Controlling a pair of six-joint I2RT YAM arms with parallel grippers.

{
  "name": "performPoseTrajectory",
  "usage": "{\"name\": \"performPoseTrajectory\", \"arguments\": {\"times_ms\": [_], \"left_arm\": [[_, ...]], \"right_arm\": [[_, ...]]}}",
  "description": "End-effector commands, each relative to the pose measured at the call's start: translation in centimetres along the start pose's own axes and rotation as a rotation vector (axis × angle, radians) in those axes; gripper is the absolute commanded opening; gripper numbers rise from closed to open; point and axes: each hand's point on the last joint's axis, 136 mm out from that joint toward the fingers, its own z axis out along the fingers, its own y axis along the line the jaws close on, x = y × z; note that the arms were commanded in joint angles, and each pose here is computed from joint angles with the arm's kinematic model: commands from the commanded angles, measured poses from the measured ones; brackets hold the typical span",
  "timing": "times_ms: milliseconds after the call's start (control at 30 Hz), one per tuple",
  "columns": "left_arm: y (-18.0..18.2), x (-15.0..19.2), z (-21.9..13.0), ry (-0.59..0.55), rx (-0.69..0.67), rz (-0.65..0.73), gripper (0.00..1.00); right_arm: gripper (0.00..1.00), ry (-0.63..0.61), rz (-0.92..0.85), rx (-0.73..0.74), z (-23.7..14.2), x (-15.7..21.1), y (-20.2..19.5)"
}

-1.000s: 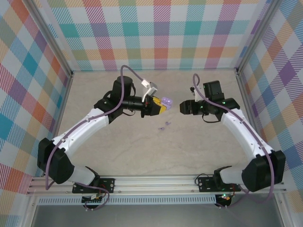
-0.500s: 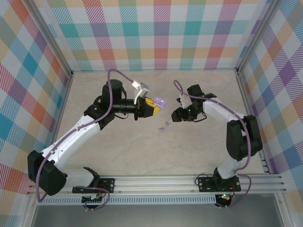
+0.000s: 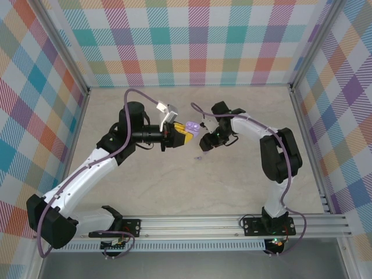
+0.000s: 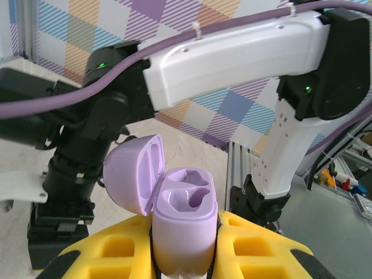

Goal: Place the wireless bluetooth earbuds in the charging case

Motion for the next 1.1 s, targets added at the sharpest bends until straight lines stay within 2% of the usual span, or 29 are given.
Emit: {"name": "performPoseTrajectory", "arguments": {"times_ms": [0, 433, 1067], "left_arm": [[0.0, 0.1, -0.6, -0.011, -0.018, -0.01, 0.11], [-0.1, 0.4, -0.6, -0.009, -0.015, -0.013, 0.11], [-0.3, 0.5, -0.8, -0.005, -0.014, -0.01, 0.11]], "right_arm": [[0.54, 0.067, -0.067, 0.038, 0.7, 0.4, -0.1], [0.51, 0.158, -0.131, 0.146, 2.8, 0.6, -1.1], [0.43, 0.174, -0.122, 0.208, 4.1, 0.3, -1.9]]}}
